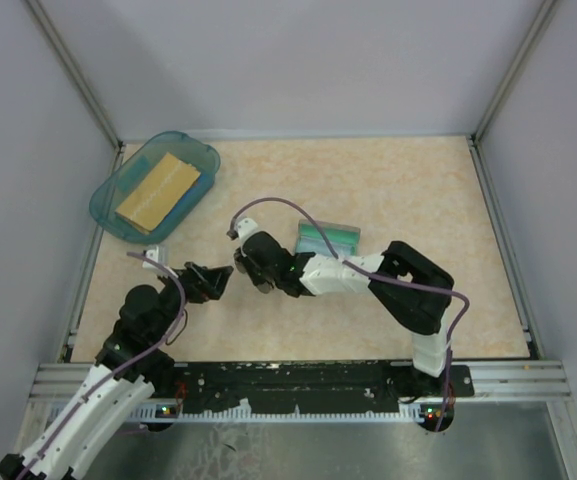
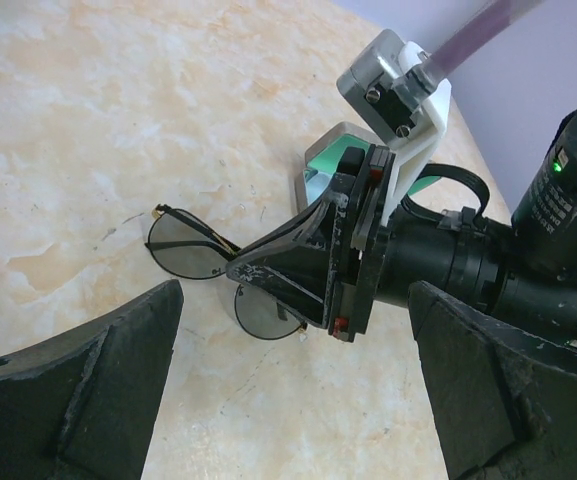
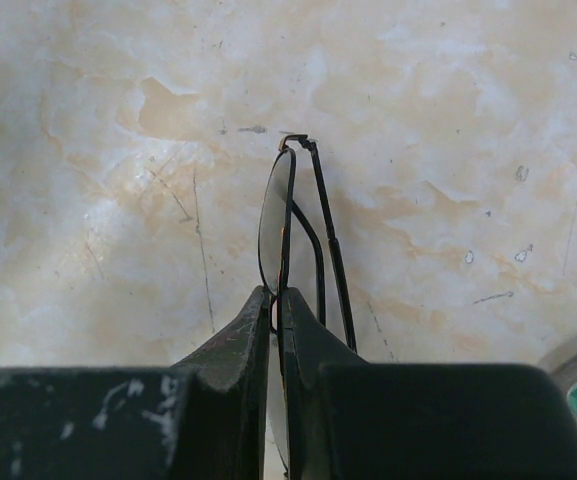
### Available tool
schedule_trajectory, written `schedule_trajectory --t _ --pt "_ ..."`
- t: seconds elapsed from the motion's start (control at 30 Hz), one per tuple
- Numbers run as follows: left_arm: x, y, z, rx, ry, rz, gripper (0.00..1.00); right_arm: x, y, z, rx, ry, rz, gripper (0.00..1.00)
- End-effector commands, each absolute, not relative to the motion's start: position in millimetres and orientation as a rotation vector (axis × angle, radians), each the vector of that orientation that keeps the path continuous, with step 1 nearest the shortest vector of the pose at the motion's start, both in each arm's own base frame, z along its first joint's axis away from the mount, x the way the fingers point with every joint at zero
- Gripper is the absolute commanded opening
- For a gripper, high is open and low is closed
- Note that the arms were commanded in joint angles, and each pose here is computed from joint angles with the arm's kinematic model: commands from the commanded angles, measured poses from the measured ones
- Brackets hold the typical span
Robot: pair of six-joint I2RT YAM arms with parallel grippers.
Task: Organize the sunglasses
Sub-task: Pick up the sunglasses from the center of the board.
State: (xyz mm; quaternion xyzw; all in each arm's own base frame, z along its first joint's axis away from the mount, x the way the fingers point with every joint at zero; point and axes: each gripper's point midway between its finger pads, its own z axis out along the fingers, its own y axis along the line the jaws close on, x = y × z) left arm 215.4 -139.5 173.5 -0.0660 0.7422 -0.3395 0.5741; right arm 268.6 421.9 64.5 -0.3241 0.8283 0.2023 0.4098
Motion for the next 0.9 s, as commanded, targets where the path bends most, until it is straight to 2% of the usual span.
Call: schedule_trajectory --t 0.0,0.63,0.87 --pt "211 -134 189 -0.155 1.708 -0.787 1.0 274 416 89 -0.81 2.016 0.394 0.0" --pt "205 -131 191 -0.157 1.695 -0.803 1.0 277 379 130 -0.832 1.819 0.266 0.0" --pt "205 -136 190 -0.141 1.695 -0.823 1.0 282 353 164 -0.874 1.727 0.261 0.0"
